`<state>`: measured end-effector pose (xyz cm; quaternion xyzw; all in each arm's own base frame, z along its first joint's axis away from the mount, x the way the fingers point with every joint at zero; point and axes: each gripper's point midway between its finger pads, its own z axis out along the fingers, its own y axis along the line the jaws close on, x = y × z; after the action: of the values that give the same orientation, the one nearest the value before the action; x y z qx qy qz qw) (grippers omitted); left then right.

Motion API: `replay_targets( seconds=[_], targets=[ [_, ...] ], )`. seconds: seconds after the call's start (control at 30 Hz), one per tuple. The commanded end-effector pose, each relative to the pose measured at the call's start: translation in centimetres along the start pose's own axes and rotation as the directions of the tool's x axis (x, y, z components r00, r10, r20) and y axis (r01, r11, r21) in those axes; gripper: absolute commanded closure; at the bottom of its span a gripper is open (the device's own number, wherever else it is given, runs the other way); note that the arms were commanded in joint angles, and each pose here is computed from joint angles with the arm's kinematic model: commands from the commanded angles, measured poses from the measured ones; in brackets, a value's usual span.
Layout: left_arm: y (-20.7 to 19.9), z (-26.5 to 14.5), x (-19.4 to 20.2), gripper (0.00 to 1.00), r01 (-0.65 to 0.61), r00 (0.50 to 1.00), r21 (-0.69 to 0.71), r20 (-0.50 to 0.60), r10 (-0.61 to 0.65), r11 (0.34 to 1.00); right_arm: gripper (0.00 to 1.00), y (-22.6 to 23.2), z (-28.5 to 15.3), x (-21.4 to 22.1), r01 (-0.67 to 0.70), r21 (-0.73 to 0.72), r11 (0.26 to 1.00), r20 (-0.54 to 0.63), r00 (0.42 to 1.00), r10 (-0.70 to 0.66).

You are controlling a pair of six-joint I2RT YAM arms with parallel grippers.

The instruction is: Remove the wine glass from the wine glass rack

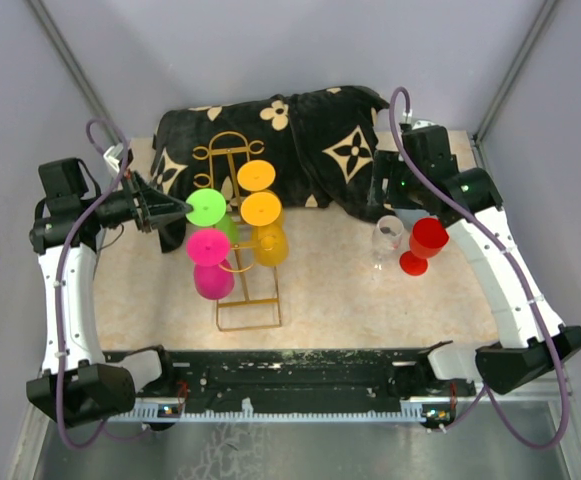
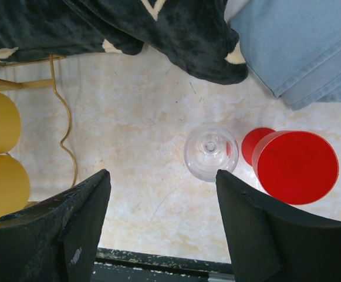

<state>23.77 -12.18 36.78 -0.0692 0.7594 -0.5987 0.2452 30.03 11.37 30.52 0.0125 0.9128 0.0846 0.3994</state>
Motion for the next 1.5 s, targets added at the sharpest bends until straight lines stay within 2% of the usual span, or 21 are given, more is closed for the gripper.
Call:
replay_targets(
  seconds=[0.0, 0.6, 0.8, 1.47],
  targets=[
    [-0.6, -0.5, 0.0, 1.00, -0.030, 0.999, -0.002, 0.012, 0.030, 1.000, 0.27, 0.4, -1.1, -0.9, 0.002, -0.027, 1.000, 0.059, 0.998, 0.000],
    [-0.5, -2.2, -0.3, 1.00, -0.013, 0.998, -0.018, 0.067, 0.014, 1.000, 0.27, 0.3, -0.9, -0.7, 0.011, -0.024, 1.000, 0.050, 0.999, -0.009],
    [-1.0, -2.7, -0.5, 1.00, -0.026, 0.996, -0.017, 0.085, 0.028, 1.000, 0.10, 0.5, -0.7, -0.8, 0.013, -0.028, 1.000, 0.049, 0.999, -0.011],
    [-1.0, -3.2, -0.5, 1.00, -0.024, 0.995, -0.031, 0.100, 0.027, 0.999, 0.06, 0.5, 0.1, -0.7, 0.025, -0.025, 0.999, 0.045, 0.999, -0.024]
  ],
)
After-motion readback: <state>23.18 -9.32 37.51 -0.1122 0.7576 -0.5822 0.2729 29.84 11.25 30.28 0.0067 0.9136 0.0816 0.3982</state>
